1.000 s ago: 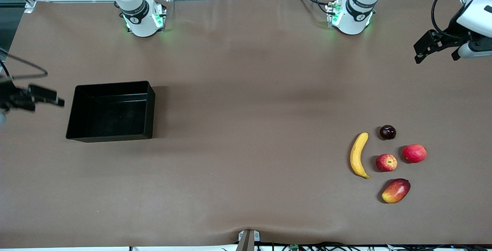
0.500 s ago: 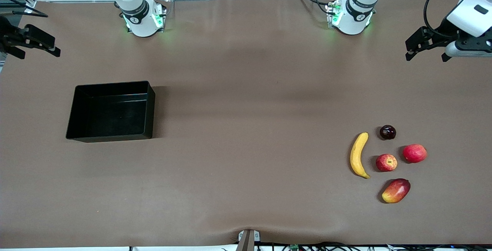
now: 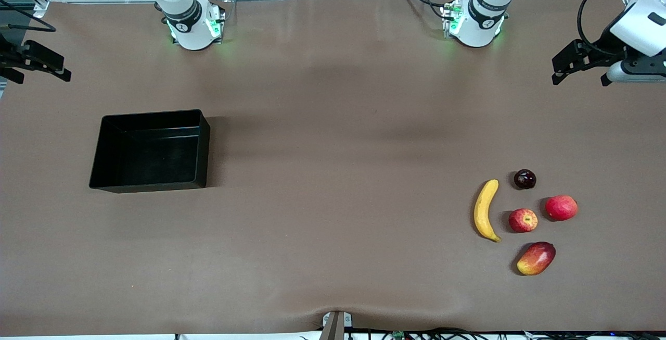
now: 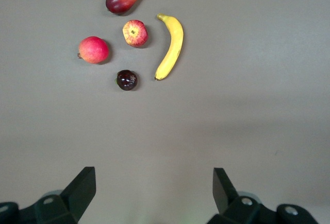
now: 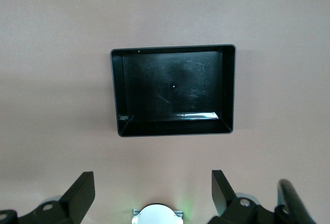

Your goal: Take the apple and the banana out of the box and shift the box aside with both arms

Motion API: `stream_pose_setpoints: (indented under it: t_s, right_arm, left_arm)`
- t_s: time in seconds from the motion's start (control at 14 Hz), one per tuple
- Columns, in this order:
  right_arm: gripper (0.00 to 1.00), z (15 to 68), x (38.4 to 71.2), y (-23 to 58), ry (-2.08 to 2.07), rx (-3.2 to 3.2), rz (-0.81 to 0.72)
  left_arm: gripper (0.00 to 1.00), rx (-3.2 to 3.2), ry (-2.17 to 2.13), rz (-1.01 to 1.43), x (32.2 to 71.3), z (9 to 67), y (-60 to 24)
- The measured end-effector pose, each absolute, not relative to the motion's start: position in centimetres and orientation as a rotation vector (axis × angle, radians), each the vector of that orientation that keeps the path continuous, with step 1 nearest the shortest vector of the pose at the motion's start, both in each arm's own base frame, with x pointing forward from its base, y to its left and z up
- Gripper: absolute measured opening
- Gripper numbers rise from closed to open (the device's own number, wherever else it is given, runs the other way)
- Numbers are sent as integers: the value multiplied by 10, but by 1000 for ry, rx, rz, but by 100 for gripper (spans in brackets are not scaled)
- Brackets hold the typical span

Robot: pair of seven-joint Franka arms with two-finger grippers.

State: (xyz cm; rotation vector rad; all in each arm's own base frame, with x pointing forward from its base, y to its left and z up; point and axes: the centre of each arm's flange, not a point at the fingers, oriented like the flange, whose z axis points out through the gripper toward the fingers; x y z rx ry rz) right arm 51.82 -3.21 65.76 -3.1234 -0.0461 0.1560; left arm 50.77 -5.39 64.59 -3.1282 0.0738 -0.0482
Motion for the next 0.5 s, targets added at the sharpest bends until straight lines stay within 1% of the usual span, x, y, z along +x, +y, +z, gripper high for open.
stream_pose_setpoints:
  t_s: [0.5]
  right_arm:
    - [100, 661, 523, -33, -49, -3148, 96]
  left_arm:
    - [100, -3129, 62, -61, 507, 653, -50]
